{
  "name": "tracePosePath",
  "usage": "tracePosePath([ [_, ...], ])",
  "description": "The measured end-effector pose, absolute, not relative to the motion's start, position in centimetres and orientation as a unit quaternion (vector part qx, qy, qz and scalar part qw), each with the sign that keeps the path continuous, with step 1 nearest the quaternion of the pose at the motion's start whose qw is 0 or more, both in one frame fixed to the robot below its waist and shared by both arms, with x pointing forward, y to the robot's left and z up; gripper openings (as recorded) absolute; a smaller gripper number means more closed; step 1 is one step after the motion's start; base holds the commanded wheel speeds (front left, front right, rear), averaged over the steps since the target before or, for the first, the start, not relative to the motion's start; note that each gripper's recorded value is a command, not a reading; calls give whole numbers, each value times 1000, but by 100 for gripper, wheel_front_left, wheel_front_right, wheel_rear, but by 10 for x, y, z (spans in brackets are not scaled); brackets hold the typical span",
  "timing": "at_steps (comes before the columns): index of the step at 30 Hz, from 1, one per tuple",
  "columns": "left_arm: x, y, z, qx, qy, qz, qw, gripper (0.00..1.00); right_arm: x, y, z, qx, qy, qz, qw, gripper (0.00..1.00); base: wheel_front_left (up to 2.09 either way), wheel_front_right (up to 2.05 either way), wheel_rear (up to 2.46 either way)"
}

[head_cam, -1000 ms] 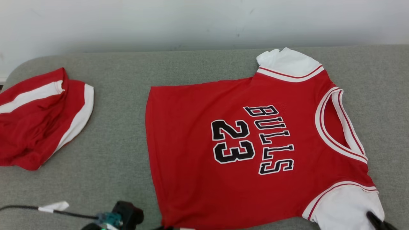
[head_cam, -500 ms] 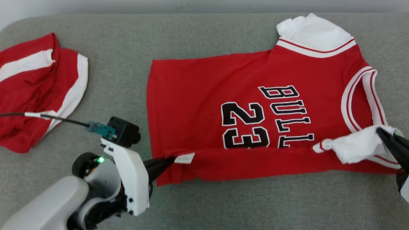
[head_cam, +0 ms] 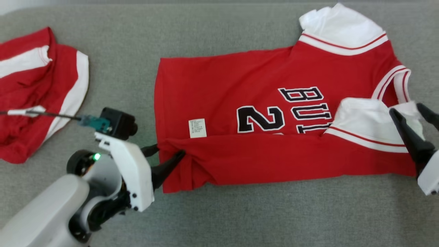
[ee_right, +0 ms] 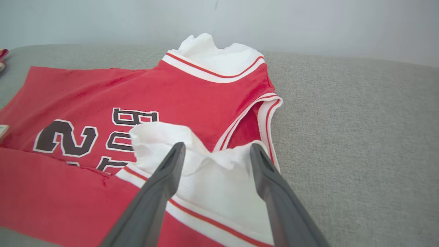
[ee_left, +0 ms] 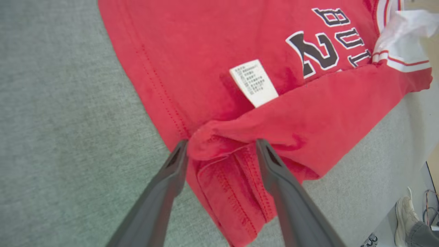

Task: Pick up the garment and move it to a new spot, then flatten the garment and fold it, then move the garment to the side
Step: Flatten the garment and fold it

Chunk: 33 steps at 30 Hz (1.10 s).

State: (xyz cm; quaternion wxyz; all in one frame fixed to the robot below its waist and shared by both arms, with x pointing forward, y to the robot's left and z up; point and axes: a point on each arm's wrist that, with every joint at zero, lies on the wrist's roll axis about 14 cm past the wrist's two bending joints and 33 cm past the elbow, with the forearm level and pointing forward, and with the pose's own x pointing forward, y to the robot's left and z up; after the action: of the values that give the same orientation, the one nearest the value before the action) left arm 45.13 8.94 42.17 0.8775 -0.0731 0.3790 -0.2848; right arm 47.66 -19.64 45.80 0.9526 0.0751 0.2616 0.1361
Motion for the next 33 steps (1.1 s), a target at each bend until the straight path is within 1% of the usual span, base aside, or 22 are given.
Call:
tracePosePath([
  [6,432,93,453,-81,320,-268,905,100,438,-219,474,51,249,119,960,100,0,0,0],
  [9,413,87,453,-82,315,-268,907,100,419,-235,469,33,262,100,959,100,0,0,0],
  [12,400,83,439,-71,326,-266,904,100,409,-244,456,22,278,86,957,100,0,0,0],
  [17,397,86,416,-65,340,-250,904,100,404,-255,427,4,312,72,947,100,0,0,0],
  [23,396,86,399,-78,353,-240,901,100,402,-253,393,-3,353,75,933,100,0,0,0],
  [28,400,84,393,-80,356,-239,900,100,408,-241,384,11,360,87,929,100,0,0,0],
  [33,402,68,392,-87,355,-259,894,100,414,-232,382,23,360,97,928,100,0,0,0],
])
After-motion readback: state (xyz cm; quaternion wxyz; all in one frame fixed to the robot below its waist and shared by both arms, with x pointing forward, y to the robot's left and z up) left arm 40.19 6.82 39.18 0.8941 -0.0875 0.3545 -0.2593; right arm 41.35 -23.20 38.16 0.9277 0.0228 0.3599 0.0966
